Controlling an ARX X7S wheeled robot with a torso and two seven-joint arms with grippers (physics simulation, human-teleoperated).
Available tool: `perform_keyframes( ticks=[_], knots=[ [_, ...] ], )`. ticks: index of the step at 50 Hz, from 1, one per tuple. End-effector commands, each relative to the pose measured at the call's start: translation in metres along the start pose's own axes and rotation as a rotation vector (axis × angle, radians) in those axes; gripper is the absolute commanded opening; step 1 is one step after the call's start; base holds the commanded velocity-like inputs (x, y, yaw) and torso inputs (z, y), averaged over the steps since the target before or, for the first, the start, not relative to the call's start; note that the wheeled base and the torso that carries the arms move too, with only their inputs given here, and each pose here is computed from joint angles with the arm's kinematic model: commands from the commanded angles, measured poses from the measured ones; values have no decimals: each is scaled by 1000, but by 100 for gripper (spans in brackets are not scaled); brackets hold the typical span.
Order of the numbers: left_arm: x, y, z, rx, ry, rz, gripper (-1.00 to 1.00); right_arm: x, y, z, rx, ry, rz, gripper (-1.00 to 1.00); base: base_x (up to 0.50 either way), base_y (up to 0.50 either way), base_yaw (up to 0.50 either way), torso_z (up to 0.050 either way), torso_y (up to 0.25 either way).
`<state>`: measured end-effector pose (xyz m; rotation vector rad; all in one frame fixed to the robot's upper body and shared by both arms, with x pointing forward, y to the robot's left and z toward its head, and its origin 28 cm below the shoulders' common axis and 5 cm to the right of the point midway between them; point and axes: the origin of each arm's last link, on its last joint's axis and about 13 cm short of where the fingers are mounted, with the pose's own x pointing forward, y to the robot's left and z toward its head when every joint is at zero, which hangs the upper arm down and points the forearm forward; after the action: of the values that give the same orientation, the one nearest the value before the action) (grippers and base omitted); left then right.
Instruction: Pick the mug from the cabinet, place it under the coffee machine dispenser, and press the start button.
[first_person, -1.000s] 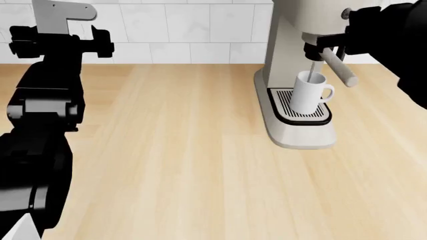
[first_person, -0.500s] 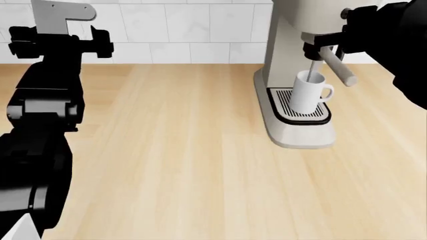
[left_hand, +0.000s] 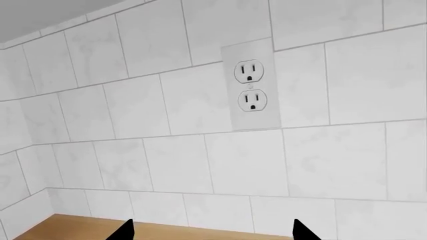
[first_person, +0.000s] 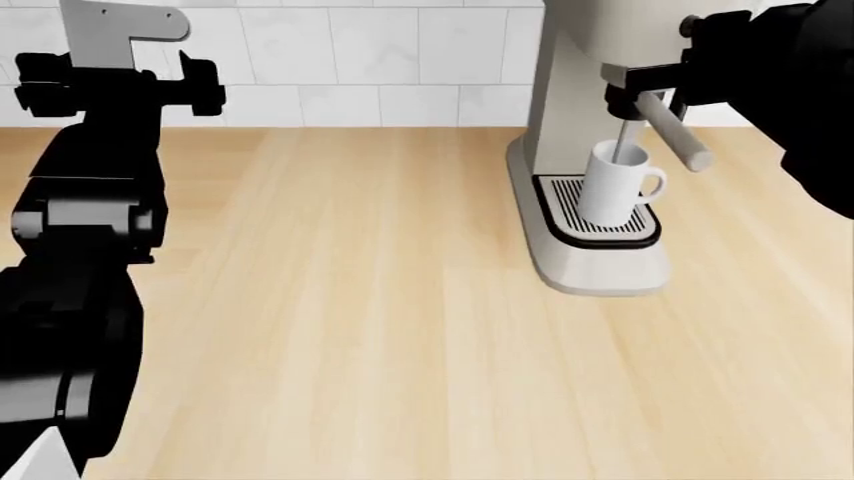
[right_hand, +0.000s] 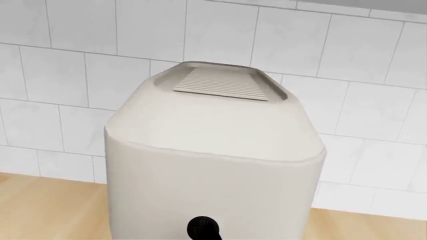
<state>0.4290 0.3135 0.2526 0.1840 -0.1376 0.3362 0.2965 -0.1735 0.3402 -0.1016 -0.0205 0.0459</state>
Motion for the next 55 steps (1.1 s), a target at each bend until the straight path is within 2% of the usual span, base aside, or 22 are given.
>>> perform_keyframes(
  ticks=[1, 27, 41, 45, 47, 48, 52, 55],
  knots=[
    [0, 1, 1, 2, -2, 0, 100, 6, 2, -6, 5, 29, -1, -100, 0, 0, 0, 0, 0],
    [0, 0, 2, 0, -2, -2, 100, 0, 2, -6, 15, 21, 5, -100, 0, 0, 0, 0, 0],
    [1, 1, 2, -4, -3, -1, 100, -70, -10, 3, 54, -82, 24, -100, 0, 0, 0, 0, 0],
    [2, 1, 9, -8, -45, -39, 100, -103, -8, 12, 74, -170, 2, -100, 0, 0, 0, 0, 0],
    [-7, 3, 10, -12, -40, -67, 100, -112, -7, 12, 78, -191, -17, -100, 0, 0, 0, 0, 0],
    [-16, 4, 5, -11, -13, -86, 100, -114, -6, 11, 71, -206, -29, 100, 0, 0, 0, 0, 0],
    [-57, 5, 36, -21, -164, -181, 100, -121, -1, 10, 45, -262, -66, 100, 0, 0, 0, 0, 0],
    [-86, 8, 47, -29, -215, -236, 100, -126, 2, 9, 43, -292, -80, 100, 0, 0, 0, 0, 0]
  ],
)
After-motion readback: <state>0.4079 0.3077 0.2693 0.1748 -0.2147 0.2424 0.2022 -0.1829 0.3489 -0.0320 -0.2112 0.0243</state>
